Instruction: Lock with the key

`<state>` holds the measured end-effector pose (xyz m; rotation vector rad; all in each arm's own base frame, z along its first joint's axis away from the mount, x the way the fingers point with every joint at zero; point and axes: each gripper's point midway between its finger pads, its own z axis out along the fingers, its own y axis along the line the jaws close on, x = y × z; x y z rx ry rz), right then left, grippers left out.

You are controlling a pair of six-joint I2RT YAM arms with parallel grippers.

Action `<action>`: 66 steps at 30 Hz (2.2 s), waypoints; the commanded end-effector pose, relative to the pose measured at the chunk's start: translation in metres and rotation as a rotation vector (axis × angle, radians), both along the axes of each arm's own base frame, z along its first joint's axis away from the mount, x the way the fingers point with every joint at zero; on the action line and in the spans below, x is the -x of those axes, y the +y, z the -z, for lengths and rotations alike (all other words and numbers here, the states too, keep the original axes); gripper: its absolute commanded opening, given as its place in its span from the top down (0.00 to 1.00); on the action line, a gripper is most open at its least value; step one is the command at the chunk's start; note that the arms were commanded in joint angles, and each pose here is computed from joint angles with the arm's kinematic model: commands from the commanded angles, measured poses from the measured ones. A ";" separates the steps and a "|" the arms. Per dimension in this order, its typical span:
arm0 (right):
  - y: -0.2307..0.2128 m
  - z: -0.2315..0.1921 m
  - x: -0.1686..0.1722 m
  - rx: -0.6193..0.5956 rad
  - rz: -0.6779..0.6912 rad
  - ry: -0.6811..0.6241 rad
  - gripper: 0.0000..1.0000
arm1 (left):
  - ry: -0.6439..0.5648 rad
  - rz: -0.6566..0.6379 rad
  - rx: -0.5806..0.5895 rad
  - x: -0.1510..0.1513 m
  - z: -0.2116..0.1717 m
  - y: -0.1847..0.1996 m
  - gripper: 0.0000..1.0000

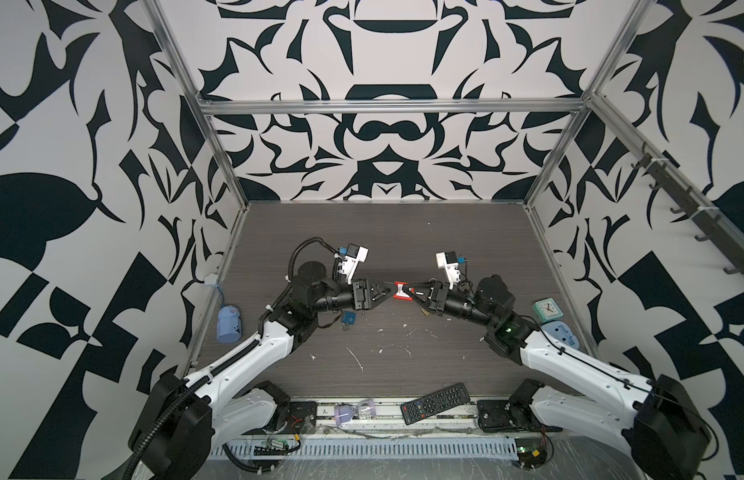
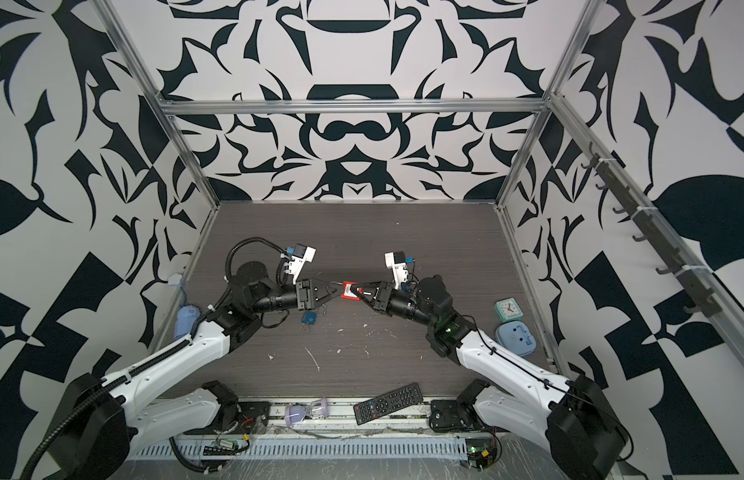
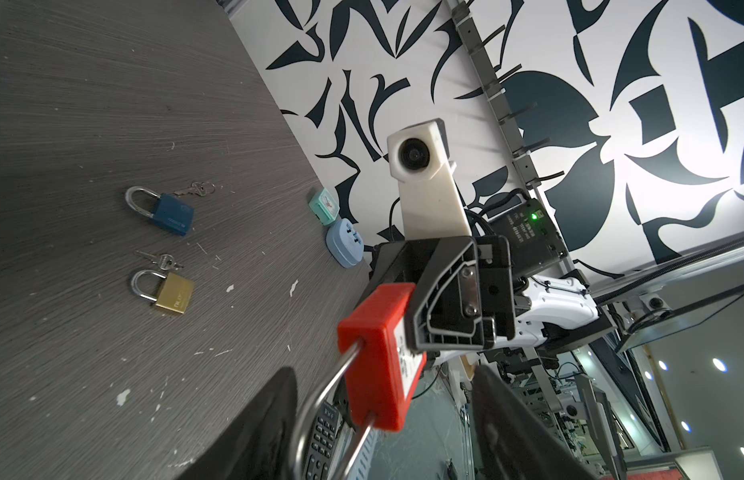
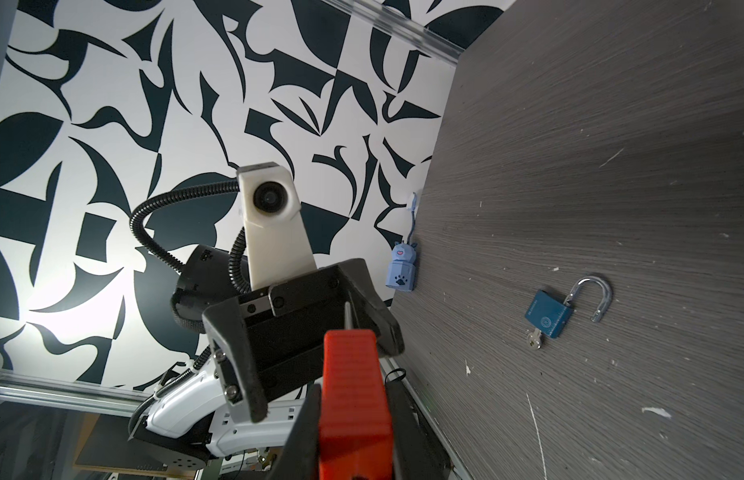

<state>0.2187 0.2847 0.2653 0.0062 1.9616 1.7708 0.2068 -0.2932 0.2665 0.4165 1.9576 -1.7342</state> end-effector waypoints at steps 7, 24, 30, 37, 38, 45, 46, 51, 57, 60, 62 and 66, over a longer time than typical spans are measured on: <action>0.003 -0.038 0.005 -0.090 -0.013 -0.099 1.00 | -0.049 0.032 0.037 0.002 -0.022 -0.007 0.49; 0.003 -0.032 -0.002 -0.090 0.021 -0.076 1.00 | -0.020 0.081 0.069 0.005 -0.018 -0.023 0.69; 0.003 -0.028 -0.005 -0.089 0.031 -0.058 1.00 | 0.000 0.090 0.085 0.003 -0.014 -0.026 0.80; 0.004 -0.019 -0.010 -0.082 0.046 -0.029 0.97 | 0.017 0.092 0.102 0.000 -0.012 -0.029 0.94; 0.004 -0.019 -0.010 -0.082 0.048 -0.030 0.96 | 0.018 0.093 0.105 0.000 -0.013 -0.029 0.95; -0.008 -0.012 -0.015 -0.068 0.123 -0.017 0.89 | 0.018 0.069 0.109 0.000 -0.012 -0.025 1.00; -0.008 -0.013 -0.014 -0.067 0.124 -0.020 0.89 | 0.017 0.066 0.109 0.001 -0.012 -0.024 1.00; -0.008 -0.013 -0.009 -0.057 0.106 -0.013 0.74 | 0.010 0.046 0.101 0.000 -0.012 -0.021 1.00; -0.026 -0.007 0.000 0.050 0.146 -0.021 0.52 | -0.001 0.004 0.069 -0.004 -0.008 -0.013 1.00; -0.036 -0.003 0.006 0.070 0.168 -0.014 0.45 | -0.004 0.006 0.072 -0.003 -0.010 -0.012 1.00; -0.042 -0.002 0.009 0.054 0.182 -0.004 0.43 | -0.003 0.005 0.071 -0.002 -0.010 -0.011 1.00; -0.045 -0.003 0.012 -0.003 0.188 0.018 0.43 | -0.004 0.011 0.070 0.000 -0.009 -0.010 1.00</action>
